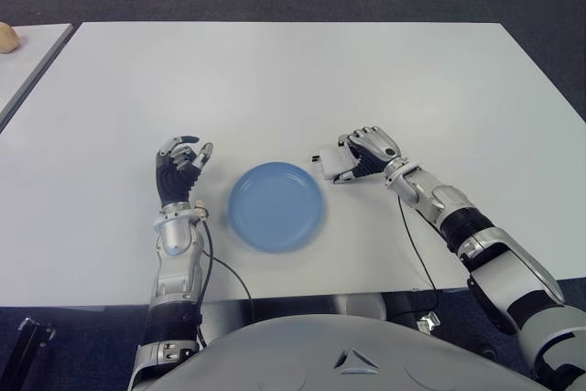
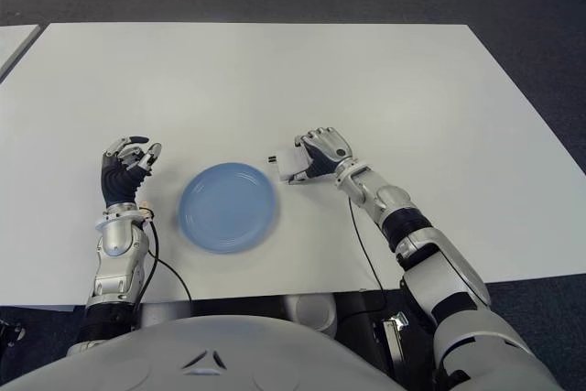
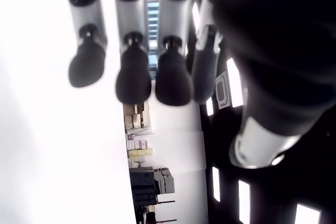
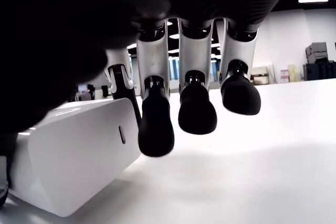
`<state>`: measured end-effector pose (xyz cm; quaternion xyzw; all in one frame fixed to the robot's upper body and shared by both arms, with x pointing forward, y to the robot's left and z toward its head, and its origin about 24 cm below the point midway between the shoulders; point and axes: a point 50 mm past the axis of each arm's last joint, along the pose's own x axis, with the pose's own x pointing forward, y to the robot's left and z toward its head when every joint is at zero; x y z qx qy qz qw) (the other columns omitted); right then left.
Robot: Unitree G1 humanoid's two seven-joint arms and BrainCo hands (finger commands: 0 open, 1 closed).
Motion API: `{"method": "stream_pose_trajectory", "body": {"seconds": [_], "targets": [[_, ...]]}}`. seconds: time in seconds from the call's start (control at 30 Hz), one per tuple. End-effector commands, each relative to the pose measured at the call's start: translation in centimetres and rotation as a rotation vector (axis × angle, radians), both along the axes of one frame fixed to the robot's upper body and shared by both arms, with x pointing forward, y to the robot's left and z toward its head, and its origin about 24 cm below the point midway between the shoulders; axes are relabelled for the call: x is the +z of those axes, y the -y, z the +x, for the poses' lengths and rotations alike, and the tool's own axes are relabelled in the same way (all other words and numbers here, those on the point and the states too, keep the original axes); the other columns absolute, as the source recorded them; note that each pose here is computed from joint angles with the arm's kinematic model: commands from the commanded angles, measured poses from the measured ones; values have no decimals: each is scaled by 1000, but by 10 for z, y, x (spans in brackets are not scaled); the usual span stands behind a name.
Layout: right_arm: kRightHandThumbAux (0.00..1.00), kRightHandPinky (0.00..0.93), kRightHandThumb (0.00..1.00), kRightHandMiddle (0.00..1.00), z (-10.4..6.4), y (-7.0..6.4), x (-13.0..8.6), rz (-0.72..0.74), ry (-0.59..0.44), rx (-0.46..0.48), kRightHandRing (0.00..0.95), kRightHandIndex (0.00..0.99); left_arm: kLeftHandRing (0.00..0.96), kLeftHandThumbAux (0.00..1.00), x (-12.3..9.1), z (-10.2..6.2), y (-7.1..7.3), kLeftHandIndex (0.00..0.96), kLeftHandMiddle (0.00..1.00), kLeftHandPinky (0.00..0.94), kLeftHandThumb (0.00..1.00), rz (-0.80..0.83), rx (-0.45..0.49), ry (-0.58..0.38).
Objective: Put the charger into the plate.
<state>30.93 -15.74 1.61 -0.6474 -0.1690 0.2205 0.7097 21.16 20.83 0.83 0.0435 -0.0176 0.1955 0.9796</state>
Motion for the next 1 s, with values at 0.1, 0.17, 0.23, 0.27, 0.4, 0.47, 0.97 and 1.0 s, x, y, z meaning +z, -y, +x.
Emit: {"method": "stream_pose_trajectory", "body": {"seconds": [0.1, 0.17, 0.23, 0.27, 0.4, 0.47, 0.97, 1.0], "targets": [[731, 801, 703, 813, 2, 2, 6, 21, 10, -5, 801, 437, 753, 721, -2, 2, 1, 439, 781, 740, 707, 2, 5, -21], [731, 801, 703, 816, 2, 1, 8, 32, 16, -8, 804, 437, 752, 720, -3, 2, 1, 439, 781, 739, 708, -3, 4, -21], [731, 801, 703, 819, 3, 1, 10, 46, 23, -12, 807, 437, 750, 720, -3, 2, 1, 439, 779, 738, 708, -5, 4, -20], [731, 803, 703, 820, 3, 1, 11, 54, 25, -15, 808, 437, 750, 720, -3, 2, 1, 439, 778, 739, 708, -5, 3, -19], [731, 815, 702, 827, 6, 0, 16, 81, 35, -26, 816, 437, 749, 720, -3, 2, 1, 439, 776, 739, 707, -4, 1, -19], [731, 818, 702, 829, 7, 0, 18, 88, 38, -29, 818, 437, 748, 720, -3, 2, 1, 439, 775, 739, 707, -3, 0, -18], [732, 803, 701, 827, 19, -21, 76, 235, 200, -9, 818, 437, 744, 721, -6, 3, 1, 439, 770, 736, 707, -22, -4, -19], [732, 805, 701, 827, 19, -23, 79, 246, 204, -7, 817, 437, 743, 721, -6, 3, 1, 439, 770, 737, 707, -24, -5, -17]]}}
